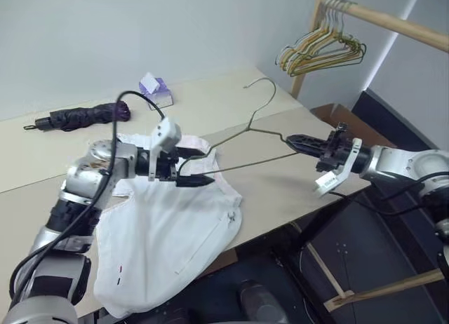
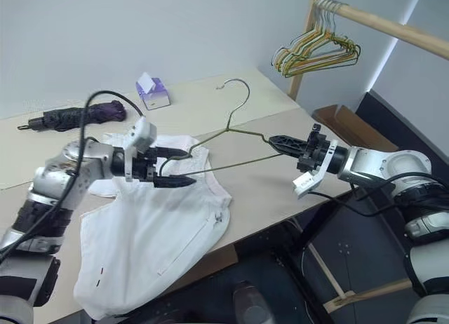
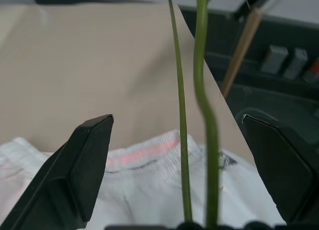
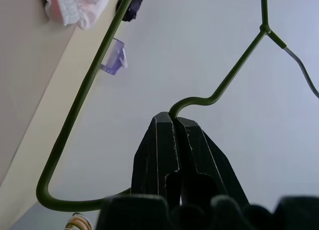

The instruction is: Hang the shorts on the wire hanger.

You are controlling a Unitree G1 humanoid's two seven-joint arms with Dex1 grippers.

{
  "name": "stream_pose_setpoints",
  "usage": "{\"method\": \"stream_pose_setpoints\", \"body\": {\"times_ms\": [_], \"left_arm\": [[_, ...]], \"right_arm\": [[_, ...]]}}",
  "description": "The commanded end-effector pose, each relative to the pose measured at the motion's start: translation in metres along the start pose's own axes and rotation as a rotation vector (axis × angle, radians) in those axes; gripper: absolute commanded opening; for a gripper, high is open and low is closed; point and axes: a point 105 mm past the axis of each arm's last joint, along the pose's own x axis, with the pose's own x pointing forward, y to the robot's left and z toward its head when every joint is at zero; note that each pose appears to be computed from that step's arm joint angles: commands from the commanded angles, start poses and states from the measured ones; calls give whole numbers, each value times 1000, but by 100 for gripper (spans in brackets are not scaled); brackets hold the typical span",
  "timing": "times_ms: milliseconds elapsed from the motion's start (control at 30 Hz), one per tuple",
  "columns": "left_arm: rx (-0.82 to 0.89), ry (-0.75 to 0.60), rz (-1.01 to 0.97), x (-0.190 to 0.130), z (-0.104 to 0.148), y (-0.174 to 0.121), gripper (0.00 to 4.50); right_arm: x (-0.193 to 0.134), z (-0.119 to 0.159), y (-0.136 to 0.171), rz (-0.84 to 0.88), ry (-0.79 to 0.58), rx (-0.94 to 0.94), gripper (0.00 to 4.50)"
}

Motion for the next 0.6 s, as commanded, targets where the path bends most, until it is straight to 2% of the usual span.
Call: {"method": "stream_pose_setpoints", "body": {"times_ms": [33,67,167,500,567,600], "left_arm": [[67,34,6,-3,9,5,450],[72,44,15,-3,7,7,450],[70,53,36,-3,4,11,391],[86,87,-3,-6,-1,6,61],[87,91,-3,-6,-1,6,4],[80,92,-1,-6,-2,6,4]], "right_arm": [[2,-6,-12,-41,3,-25,2],[2,-7,-12,-37,1,-26,2],[3,-8,-12,-35,-1,-33,0],[5,-12,-15,-37,-12,-67,0],[6,-11,-16,-42,-17,-67,0],[7,-11,-16,-43,-20,-66,0]]}}
